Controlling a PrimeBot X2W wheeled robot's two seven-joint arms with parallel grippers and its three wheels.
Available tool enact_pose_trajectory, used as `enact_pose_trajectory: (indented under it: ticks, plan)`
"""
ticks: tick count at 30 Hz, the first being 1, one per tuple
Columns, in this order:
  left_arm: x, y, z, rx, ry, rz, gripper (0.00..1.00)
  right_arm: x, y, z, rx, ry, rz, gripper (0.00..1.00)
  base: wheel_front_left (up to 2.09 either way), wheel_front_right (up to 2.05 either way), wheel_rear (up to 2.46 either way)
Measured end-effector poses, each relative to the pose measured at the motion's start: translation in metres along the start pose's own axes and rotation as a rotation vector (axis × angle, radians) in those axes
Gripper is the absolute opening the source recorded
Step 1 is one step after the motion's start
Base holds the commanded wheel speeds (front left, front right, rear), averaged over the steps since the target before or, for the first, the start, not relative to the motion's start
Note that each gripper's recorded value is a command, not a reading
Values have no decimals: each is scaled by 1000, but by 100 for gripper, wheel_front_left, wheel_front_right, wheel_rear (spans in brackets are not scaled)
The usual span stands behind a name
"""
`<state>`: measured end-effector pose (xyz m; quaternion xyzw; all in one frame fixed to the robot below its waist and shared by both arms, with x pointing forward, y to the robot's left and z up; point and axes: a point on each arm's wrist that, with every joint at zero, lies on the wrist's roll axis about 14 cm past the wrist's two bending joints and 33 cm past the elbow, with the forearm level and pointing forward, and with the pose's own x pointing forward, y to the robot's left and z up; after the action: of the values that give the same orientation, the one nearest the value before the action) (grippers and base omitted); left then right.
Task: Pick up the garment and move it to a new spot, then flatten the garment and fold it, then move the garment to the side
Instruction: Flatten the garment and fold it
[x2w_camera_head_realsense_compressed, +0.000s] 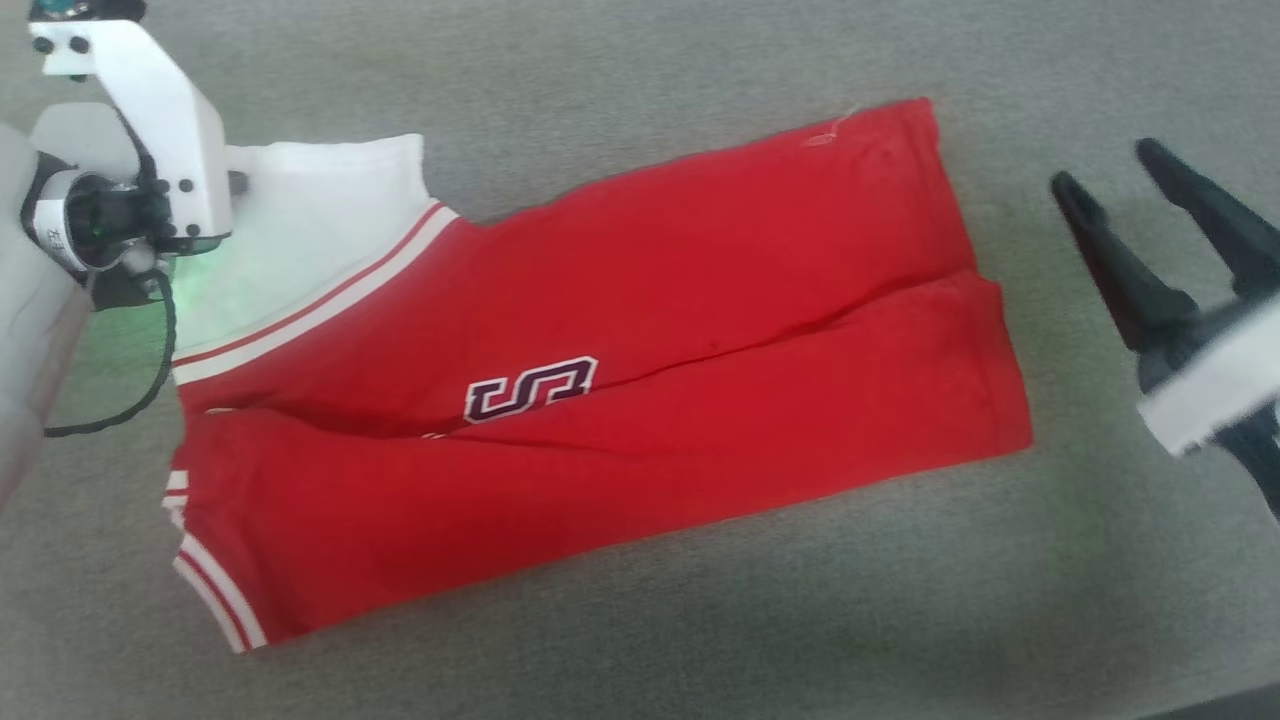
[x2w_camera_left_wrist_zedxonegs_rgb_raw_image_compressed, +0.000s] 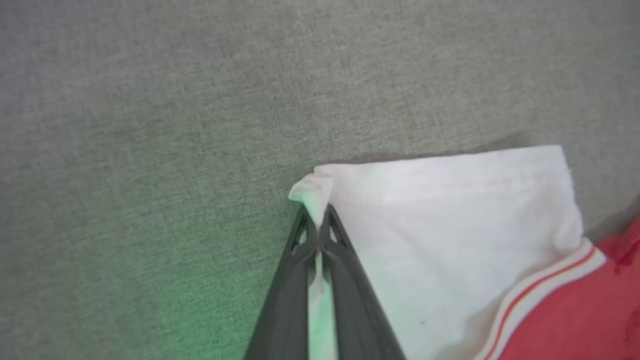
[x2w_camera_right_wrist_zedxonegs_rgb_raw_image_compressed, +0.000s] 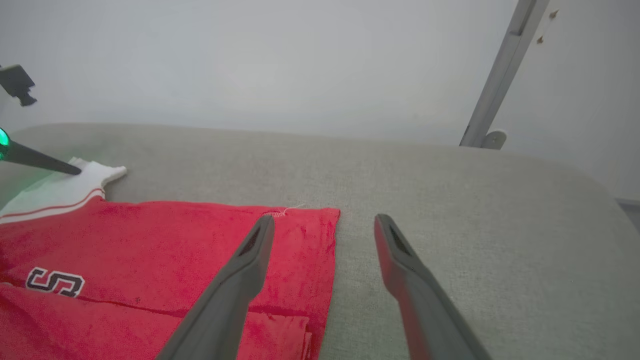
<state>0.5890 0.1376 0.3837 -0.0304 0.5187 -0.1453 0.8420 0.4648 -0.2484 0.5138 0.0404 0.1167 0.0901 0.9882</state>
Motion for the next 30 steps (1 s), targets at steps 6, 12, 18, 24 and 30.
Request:
enact_pose_trajectory:
  ticks: [6,12,18,24,30]
  plan:
    - [-4,2,1,-1,-23,-13,0,37,12,-25,-72,311,99,100,0,0,0]
    - [-1,2,-2,-4,-43,-28,0,71,0,-50,-73,586,90,100,0,0,0]
    - [-1,5,-2,4,-60,-42,0,89,-2,-80,-130,800,81,100,0,0,0]
    - [0,1,3,4,-93,-71,0,97,-9,-90,-178,847,66,0,0,0,0]
    - [-5,0,9,-8,-137,-85,0,104,-1,-89,-164,795,90,0,0,0,0]
